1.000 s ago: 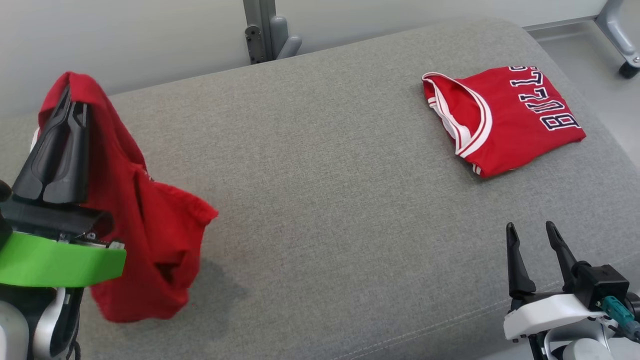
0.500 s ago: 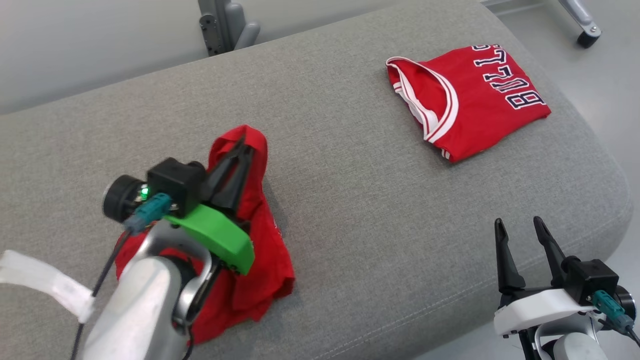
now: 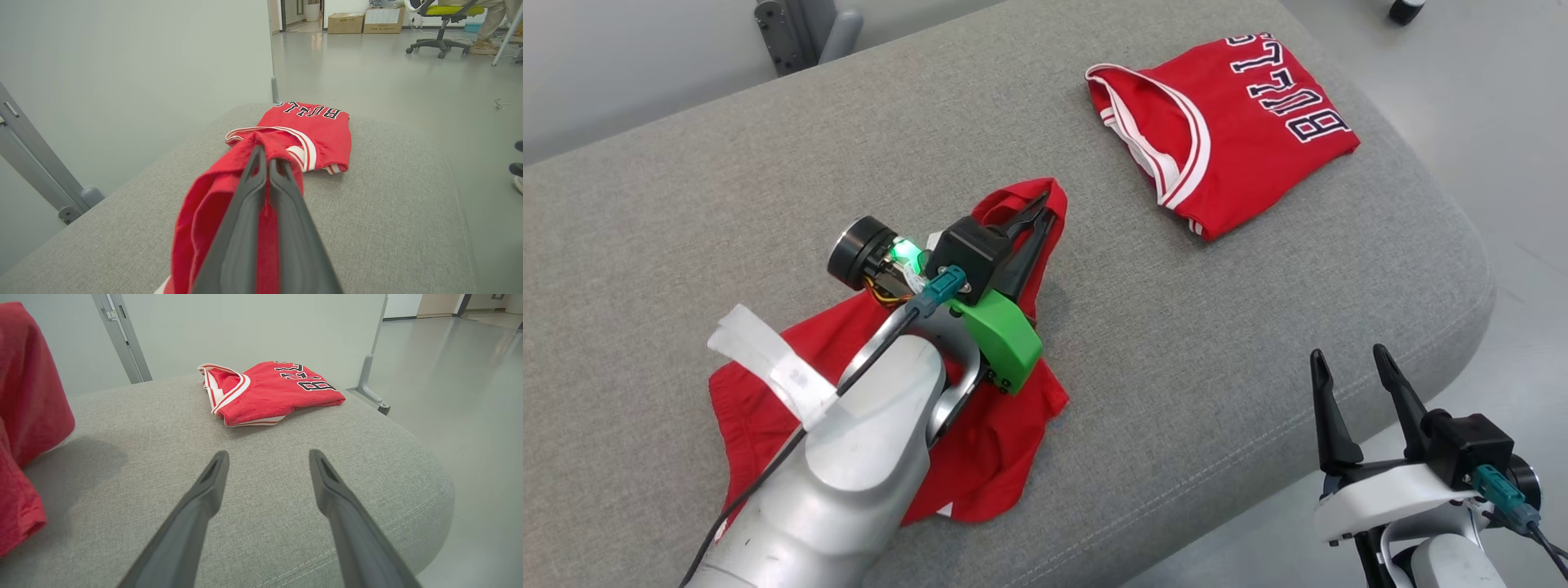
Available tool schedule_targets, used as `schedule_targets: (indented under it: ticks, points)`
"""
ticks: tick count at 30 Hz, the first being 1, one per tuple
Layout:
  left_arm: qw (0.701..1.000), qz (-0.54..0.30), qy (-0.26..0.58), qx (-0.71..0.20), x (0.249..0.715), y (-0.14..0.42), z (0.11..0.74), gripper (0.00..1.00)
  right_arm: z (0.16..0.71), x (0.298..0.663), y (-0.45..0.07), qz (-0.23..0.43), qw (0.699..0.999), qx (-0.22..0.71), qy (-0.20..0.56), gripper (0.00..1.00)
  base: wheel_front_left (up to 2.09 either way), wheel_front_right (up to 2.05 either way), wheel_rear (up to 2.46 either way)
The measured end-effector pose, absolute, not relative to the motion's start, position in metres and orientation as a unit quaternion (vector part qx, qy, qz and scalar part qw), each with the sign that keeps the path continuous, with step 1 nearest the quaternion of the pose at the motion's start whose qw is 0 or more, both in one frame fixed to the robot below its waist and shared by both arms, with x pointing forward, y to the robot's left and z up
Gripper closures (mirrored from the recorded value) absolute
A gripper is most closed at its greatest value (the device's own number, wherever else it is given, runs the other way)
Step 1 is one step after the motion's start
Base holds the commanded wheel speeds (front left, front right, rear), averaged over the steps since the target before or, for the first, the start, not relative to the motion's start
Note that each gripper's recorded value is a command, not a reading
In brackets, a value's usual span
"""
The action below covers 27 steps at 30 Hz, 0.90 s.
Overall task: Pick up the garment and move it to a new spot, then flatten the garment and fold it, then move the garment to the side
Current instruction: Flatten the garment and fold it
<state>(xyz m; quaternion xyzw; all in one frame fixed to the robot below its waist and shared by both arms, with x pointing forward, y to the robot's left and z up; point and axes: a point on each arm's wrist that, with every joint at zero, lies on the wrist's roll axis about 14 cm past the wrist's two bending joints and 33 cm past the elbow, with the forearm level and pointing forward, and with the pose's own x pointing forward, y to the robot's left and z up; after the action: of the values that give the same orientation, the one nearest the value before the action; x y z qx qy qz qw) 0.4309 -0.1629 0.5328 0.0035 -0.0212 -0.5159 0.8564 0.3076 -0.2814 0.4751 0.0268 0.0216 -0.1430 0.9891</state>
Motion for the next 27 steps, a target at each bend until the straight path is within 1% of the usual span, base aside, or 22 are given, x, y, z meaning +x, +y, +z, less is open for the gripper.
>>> schedule_targets:
  ticks: [1, 2, 3, 8, 13, 16, 21, 27]
  points:
    - [0.857, -0.515, -0.019, 0.007, 0.433, -0.164, 0.529, 0.96, 0.474, 0.307, -0.282, -0.145, 0.989, 0.027, 0.024, 0.00, 0.00, 0.00, 0.00]
    - [0.858, -0.513, -0.013, 0.011, 0.435, -0.164, 0.523, 0.38, 0.473, 0.306, -0.282, -0.145, 0.989, 0.026, 0.025, 0.00, 0.00, 0.00, 0.00]
    - [0.860, -0.511, -0.005, 0.015, 0.436, -0.163, 0.517, 0.00, 0.473, 0.305, -0.282, -0.146, 0.989, 0.026, 0.026, 0.00, 0.00, 0.00, 0.00]
    - [0.866, -0.500, 0.009, -0.001, 0.440, -0.160, 0.508, 0.00, 0.472, 0.306, -0.286, -0.150, 0.988, 0.025, 0.027, 0.00, 0.00, 0.00, 0.00]
    - [0.879, -0.476, 0.005, -0.041, 0.445, -0.149, 0.516, 0.00, 0.473, 0.308, -0.286, -0.149, 0.988, 0.024, 0.025, 0.00, 0.00, 0.00, 0.00]
    - [0.884, -0.464, 0.016, -0.058, 0.438, -0.138, 0.510, 0.00, 0.471, 0.308, -0.285, -0.147, 0.988, 0.026, 0.026, 0.00, 0.00, 0.00, 0.00]
    - [0.896, -0.439, 0.041, -0.061, 0.424, -0.105, 0.491, 0.00, 0.472, 0.310, -0.279, -0.137, 0.990, 0.027, 0.023, 0.00, 0.00, 0.00, 0.00]
    - [0.928, -0.366, 0.032, -0.067, 0.417, -0.048, 0.490, 0.00, 0.476, 0.314, -0.273, -0.123, 0.992, 0.026, 0.014, 0.00, 0.00, 0.00, 0.00]
